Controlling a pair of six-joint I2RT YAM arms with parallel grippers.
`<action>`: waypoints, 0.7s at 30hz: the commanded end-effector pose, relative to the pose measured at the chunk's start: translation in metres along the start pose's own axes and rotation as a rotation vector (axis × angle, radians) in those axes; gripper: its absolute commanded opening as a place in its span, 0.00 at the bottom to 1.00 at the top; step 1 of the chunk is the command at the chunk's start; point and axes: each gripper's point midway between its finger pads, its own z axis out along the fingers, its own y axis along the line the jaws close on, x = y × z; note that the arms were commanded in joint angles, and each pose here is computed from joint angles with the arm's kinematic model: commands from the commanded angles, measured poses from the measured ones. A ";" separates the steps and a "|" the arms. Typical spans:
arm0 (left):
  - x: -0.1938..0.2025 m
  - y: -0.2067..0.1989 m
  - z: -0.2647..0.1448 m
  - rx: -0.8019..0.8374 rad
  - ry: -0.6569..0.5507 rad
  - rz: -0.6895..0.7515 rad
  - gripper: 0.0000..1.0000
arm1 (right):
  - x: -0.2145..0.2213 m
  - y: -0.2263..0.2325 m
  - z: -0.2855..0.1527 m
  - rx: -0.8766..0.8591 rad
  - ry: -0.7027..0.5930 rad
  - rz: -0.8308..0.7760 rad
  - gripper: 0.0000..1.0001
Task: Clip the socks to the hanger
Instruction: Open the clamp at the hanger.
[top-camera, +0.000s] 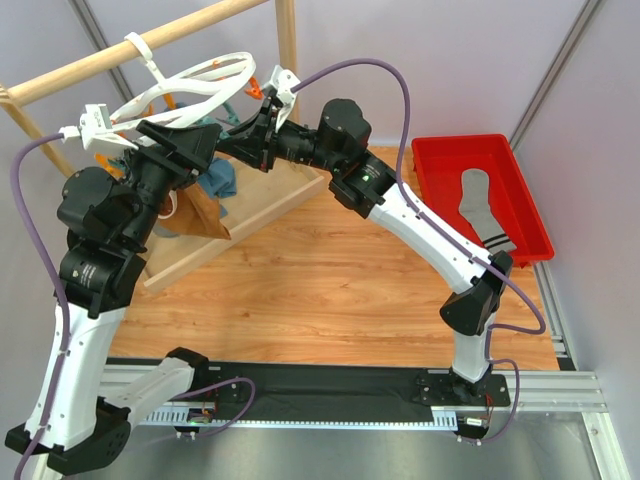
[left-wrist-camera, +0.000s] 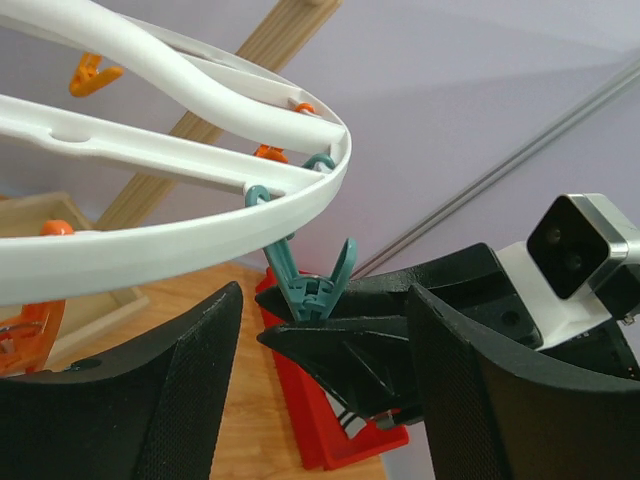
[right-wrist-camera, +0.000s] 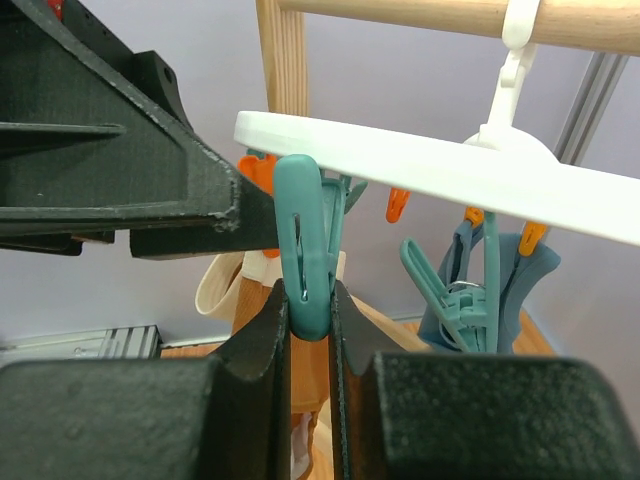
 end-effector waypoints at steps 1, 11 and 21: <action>-0.014 -0.013 0.002 0.052 -0.043 0.099 0.73 | -0.034 0.021 -0.001 -0.058 -0.063 -0.025 0.00; -0.016 -0.013 0.013 0.042 -0.049 0.113 0.60 | -0.027 0.027 -0.002 -0.080 -0.032 -0.013 0.00; -0.031 -0.010 0.003 0.020 -0.117 0.113 0.59 | -0.025 0.028 0.000 -0.088 -0.033 -0.005 0.00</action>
